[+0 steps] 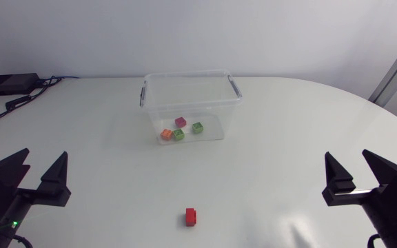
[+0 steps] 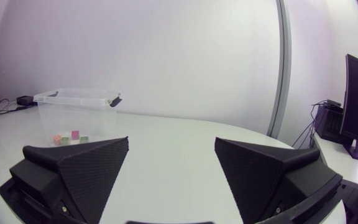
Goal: Place the duplo bricks in the container
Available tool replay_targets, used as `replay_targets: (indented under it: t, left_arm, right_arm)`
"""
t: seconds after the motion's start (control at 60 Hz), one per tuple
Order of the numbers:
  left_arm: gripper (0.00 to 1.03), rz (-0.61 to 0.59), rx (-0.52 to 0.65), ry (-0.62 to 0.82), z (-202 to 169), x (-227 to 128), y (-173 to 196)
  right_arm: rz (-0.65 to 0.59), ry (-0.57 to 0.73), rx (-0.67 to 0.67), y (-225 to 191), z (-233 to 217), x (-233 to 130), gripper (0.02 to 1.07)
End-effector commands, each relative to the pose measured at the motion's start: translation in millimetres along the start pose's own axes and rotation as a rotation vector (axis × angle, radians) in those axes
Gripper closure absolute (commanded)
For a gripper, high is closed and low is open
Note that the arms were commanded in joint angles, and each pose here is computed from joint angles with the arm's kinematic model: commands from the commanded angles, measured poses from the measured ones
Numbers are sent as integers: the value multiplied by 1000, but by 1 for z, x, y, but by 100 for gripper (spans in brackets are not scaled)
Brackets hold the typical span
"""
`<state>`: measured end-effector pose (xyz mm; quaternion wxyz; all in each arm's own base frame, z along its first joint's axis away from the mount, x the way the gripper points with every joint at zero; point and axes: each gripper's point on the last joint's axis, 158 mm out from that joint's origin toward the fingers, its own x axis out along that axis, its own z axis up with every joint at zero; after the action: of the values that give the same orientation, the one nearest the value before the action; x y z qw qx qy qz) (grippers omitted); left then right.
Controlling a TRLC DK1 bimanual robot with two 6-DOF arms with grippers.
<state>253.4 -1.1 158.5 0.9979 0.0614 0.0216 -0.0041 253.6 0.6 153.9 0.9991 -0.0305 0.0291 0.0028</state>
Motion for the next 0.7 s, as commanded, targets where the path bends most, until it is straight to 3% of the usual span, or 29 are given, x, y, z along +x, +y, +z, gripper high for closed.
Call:
replay_targets:
  t: [0.0,0.183,0.433,0.5,0.6,0.683]
  left_arm:
    - [4,16,29,-17,2,0,3]
    - [4,15,38,-21,25,-5,6]
    - [4,-102,75,194,29,8,-16]
    - [4,-193,143,305,21,11,-35]
    - [4,-440,284,454,-1,3,-86]
    - [4,-498,323,514,-17,1,-98]
  right_arm:
    - [1,6,-21,0,-7,1,7]
    - [1,6,-21,0,-7,1,7]
    - [-3,7,-21,-1,-7,1,7]
    - [1,6,-21,0,-7,1,7]
    - [1,6,-21,0,-7,1,7]
    - [0,5,-21,0,-6,1,7]
